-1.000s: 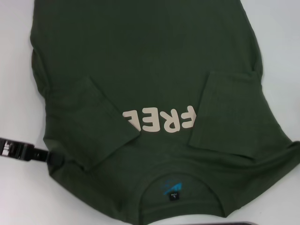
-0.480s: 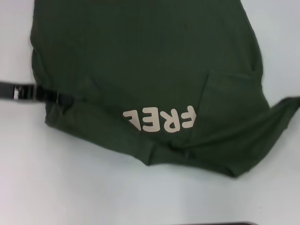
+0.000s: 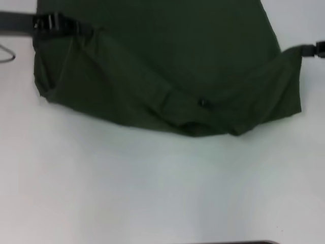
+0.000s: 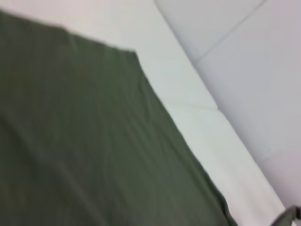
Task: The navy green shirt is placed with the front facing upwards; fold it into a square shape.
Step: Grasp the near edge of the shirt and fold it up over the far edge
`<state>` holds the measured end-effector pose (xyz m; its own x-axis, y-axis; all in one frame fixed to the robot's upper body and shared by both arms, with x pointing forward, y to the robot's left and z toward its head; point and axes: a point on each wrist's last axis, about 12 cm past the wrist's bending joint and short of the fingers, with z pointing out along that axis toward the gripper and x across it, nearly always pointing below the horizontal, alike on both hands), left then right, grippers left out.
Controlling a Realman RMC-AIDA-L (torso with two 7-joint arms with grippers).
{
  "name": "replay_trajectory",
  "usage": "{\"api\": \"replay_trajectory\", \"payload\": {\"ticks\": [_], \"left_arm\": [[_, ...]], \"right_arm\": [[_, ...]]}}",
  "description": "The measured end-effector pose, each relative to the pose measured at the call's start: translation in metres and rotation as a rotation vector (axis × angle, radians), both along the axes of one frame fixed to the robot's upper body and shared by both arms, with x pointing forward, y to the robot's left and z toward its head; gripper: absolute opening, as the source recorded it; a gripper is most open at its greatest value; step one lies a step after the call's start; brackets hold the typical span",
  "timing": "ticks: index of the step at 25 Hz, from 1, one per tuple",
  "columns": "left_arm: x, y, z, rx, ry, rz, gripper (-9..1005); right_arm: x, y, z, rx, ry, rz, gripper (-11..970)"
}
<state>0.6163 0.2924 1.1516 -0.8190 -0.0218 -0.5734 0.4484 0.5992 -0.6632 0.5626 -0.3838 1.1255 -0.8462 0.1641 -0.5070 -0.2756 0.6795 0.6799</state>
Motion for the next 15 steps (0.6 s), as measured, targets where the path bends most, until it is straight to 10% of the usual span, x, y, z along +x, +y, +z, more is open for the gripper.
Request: {"api": "replay_trajectory", "payload": {"ticks": [15], "left_arm": [[0.042,-0.009,0.014,0.023,-0.138,0.203,61]], "right_arm": [[0.062,0.043,0.016,-0.122,-0.142,-0.037,42]]}}
